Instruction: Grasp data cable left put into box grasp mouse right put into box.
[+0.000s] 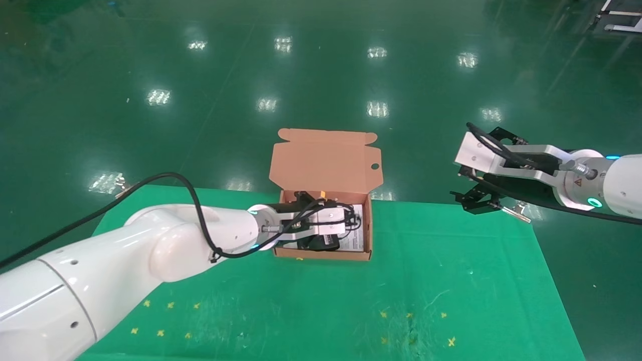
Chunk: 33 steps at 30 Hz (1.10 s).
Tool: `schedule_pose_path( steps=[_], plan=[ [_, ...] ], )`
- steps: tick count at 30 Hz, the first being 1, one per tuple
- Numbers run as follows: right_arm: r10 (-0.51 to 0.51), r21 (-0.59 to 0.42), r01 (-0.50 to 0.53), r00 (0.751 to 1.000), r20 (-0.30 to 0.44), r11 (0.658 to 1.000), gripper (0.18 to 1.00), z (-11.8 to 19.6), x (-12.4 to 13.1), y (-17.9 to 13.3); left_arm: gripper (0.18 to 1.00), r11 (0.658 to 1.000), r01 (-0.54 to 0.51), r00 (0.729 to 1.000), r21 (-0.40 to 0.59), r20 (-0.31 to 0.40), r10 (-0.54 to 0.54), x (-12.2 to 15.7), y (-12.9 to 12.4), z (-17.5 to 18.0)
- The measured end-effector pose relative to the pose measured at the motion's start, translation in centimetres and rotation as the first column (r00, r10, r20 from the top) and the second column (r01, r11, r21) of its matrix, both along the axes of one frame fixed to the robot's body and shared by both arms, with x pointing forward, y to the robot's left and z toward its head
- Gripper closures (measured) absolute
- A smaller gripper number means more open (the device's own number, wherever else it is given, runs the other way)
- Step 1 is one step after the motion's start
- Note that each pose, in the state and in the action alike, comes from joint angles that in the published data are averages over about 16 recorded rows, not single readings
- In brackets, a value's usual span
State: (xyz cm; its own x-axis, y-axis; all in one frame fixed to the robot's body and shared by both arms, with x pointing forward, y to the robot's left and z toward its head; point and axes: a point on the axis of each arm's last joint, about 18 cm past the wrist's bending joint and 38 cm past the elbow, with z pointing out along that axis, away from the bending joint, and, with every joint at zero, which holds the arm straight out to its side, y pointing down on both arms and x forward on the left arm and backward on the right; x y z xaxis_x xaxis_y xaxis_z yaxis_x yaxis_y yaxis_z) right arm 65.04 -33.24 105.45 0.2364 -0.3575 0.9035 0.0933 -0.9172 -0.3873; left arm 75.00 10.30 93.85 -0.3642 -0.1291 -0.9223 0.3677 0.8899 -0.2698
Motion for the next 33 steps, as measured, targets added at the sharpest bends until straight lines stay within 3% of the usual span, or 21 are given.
schedule_pose_path(
  steps=[9,14,24,33],
  plan=[
    [-0.001,-0.099,0.007,0.998,0.058,0.995,0.179,3.2,-0.7,0.0,0.7,0.993,-0.007,0.997,-0.114,0.071,0.015,-0.4,1.5,6.2],
    [0.005,-0.136,0.002,0.999,0.051,0.991,0.179,3.9,-1.2,0.1,0.585,0.983,-0.012,0.997,-0.185,0.068,0.025,-0.8,2.8,8.3],
    [0.08,-0.037,-0.083,0.993,-0.09,0.996,0.179,0.7,-1.8,0.8,0.367,0.944,-0.017,0.995,-0.329,-0.102,-0.018,-2.3,5.7,6.1],
    [0.213,0.118,-0.191,0.953,-0.215,0.975,0.179,-2.7,-3.0,2.1,0.241,0.891,-0.003,0.962,-0.453,-0.245,-0.122,-4.8,8.1,3.6]
  ],
)
